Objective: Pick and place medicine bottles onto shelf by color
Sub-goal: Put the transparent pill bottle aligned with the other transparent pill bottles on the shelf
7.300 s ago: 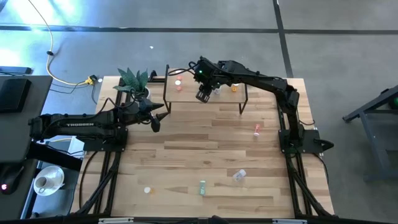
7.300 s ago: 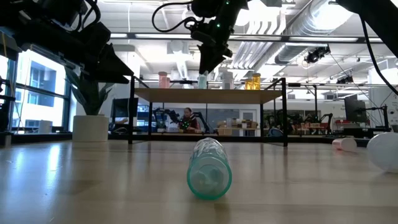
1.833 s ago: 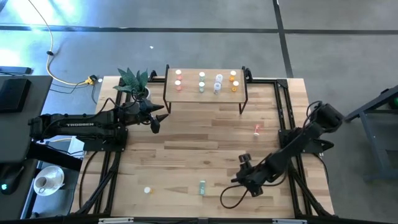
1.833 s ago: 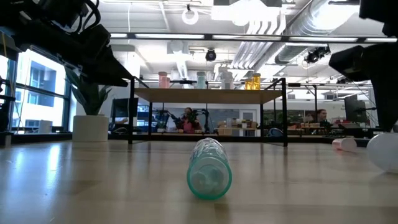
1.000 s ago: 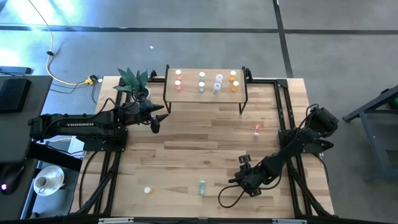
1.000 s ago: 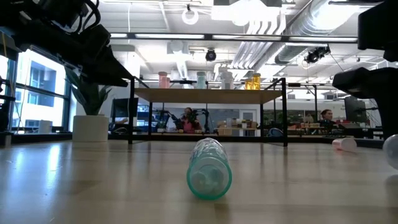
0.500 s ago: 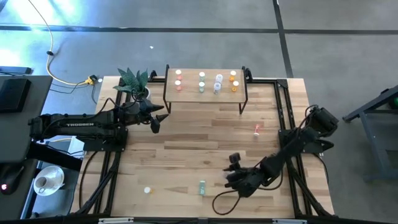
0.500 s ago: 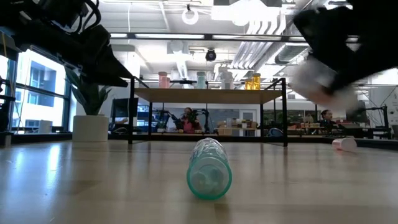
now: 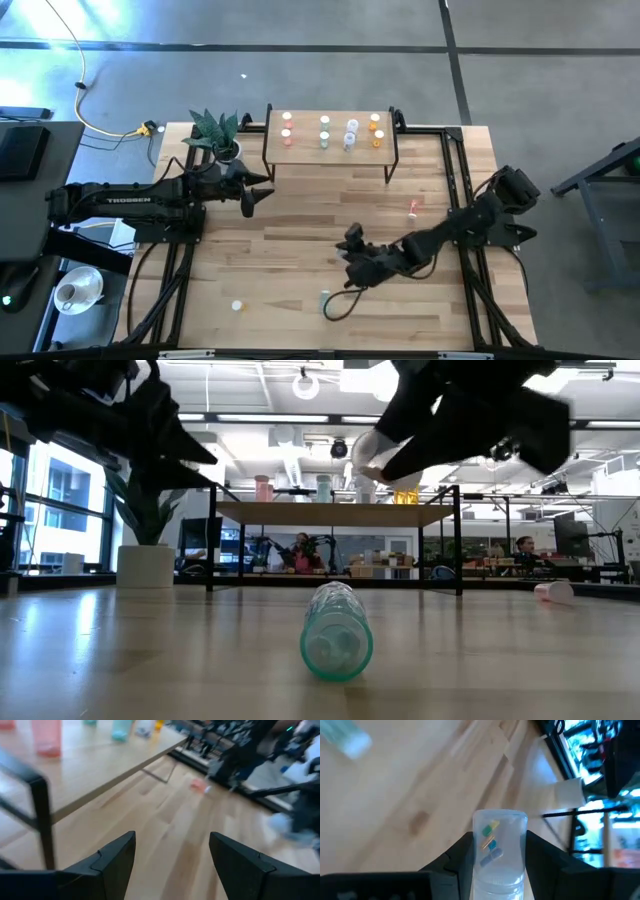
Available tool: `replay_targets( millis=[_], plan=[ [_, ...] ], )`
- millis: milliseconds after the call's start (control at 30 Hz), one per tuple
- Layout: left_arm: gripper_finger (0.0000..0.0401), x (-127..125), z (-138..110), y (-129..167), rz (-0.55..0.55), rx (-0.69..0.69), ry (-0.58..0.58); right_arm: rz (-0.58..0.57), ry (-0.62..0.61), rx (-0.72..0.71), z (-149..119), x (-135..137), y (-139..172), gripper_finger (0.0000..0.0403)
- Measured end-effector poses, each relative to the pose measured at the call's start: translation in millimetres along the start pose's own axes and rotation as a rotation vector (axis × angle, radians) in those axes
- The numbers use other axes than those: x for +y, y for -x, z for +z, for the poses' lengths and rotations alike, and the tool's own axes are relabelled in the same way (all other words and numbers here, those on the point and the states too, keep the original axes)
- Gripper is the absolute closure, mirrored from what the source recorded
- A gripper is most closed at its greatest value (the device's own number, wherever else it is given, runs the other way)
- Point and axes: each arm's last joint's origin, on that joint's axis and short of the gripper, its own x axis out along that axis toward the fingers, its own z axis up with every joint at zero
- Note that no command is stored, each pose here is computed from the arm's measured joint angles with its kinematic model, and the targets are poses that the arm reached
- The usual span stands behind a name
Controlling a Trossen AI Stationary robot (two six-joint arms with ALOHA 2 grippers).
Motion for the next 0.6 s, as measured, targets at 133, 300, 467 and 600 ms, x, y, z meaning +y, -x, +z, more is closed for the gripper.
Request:
replay_targets(
  millis=[133,300,467,600],
  plan=[
    [0.0158,-9,2,-1,-0.065,-0.033,0.022,-0.054,0.225,0.063,-7,-11,-7,0.0276],
    [0.0158,-23,4,-6,-0.159,-0.08,0.014,-0.173,0.517,0.173,-9,-22,-11,0.0276],
    [0.0158,-33,4,-15,-0.222,-0.128,0.012,-0.288,0.652,0.26,-5,-31,-9,0.0276],
    [0.0158,-36,4,-23,-0.243,-0.155,0.013,-0.326,0.722,0.317,-4,-33,-8,0.0276]
  ],
)
